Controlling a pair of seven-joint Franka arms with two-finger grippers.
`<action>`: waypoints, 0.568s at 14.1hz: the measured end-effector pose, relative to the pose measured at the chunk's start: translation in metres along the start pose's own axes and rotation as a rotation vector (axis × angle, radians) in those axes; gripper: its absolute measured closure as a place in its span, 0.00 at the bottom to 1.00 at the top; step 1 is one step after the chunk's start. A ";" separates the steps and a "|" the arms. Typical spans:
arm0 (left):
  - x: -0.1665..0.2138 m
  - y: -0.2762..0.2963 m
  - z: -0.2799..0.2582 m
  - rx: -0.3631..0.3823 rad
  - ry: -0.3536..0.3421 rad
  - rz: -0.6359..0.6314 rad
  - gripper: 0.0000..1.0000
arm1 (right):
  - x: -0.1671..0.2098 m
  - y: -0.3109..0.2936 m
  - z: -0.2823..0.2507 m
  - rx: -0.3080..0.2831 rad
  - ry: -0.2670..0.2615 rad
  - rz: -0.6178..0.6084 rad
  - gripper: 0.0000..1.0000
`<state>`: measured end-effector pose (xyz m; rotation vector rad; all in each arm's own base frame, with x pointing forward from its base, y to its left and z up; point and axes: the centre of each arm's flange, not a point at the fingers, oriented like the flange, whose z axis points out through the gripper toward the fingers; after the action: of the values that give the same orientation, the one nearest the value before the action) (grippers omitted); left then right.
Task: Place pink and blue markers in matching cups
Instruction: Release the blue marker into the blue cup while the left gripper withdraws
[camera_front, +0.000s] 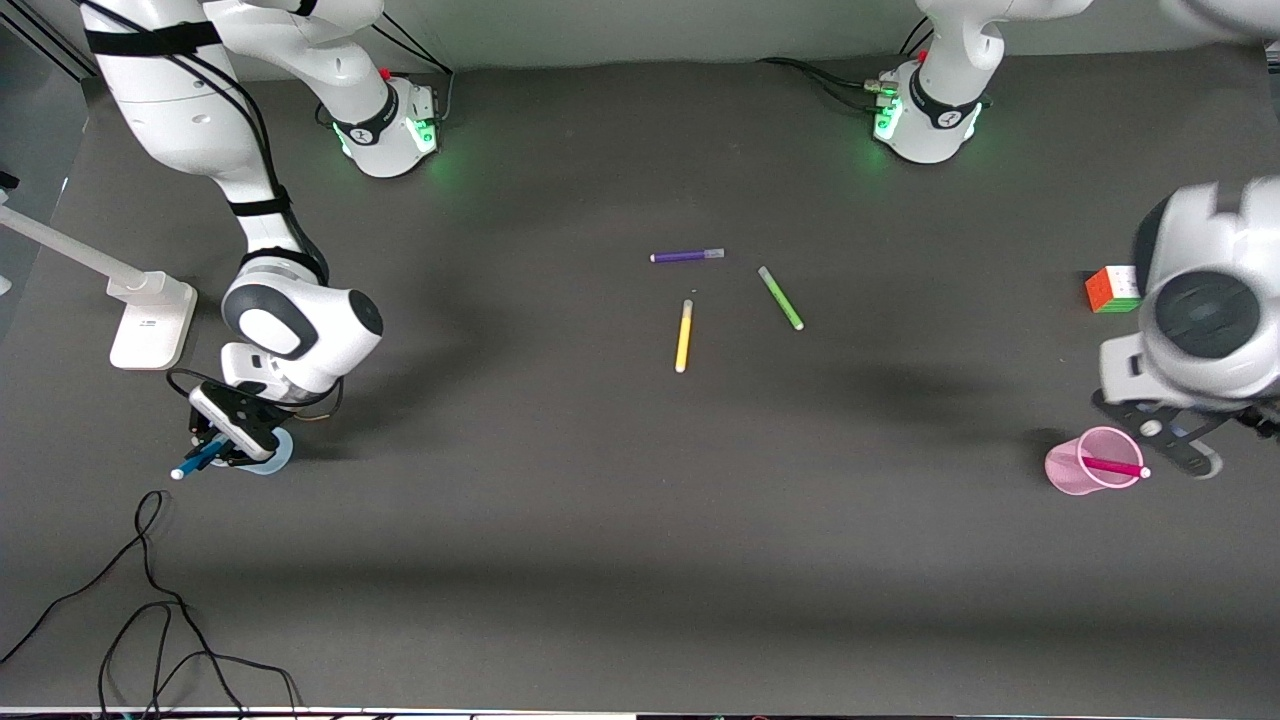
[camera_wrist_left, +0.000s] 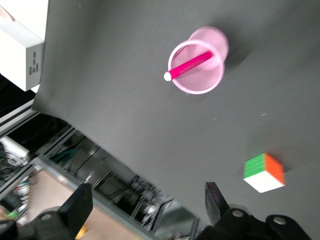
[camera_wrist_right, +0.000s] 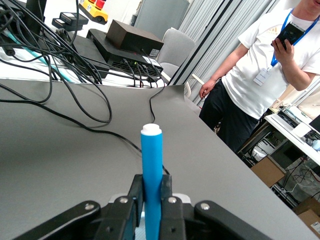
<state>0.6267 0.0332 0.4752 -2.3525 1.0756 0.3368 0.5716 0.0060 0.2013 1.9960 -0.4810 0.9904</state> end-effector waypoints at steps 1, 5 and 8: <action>-0.013 -0.006 -0.020 -0.035 0.028 -0.018 0.00 | -0.004 -0.003 -0.001 -0.003 0.002 0.003 0.83; -0.035 -0.020 -0.075 -0.172 0.165 -0.105 0.00 | -0.009 -0.005 0.000 -0.006 0.004 0.007 0.83; -0.036 -0.023 -0.095 -0.243 0.255 -0.163 0.00 | -0.008 -0.007 -0.002 -0.002 0.010 0.005 0.83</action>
<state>0.6209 0.0154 0.5778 -2.7389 0.9921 0.1137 0.5701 0.0108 0.1920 1.9877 -0.4817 1.0019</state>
